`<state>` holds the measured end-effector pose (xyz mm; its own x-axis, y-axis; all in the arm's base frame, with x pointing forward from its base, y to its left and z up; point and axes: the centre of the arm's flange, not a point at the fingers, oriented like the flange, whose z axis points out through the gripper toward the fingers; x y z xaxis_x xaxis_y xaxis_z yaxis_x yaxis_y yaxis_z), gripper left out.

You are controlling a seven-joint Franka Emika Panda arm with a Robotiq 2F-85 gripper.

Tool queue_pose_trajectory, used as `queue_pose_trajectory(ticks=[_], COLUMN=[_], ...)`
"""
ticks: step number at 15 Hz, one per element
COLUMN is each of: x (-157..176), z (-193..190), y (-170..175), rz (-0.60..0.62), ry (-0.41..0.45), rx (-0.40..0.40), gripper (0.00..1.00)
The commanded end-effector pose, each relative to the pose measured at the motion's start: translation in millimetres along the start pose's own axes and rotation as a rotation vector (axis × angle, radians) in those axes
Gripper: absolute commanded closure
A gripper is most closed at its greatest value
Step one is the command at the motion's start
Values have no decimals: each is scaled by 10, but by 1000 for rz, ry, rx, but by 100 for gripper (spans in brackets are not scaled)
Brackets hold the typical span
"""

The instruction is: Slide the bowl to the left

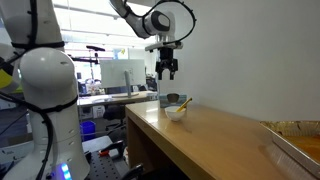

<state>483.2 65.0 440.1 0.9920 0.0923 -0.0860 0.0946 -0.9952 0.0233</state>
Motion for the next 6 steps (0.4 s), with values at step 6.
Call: queue_pose_trajectory(ticks=[6], x=[-92], z=[-254], y=[82], rz=[42], ry=[47], rx=[9], gripper=[0])
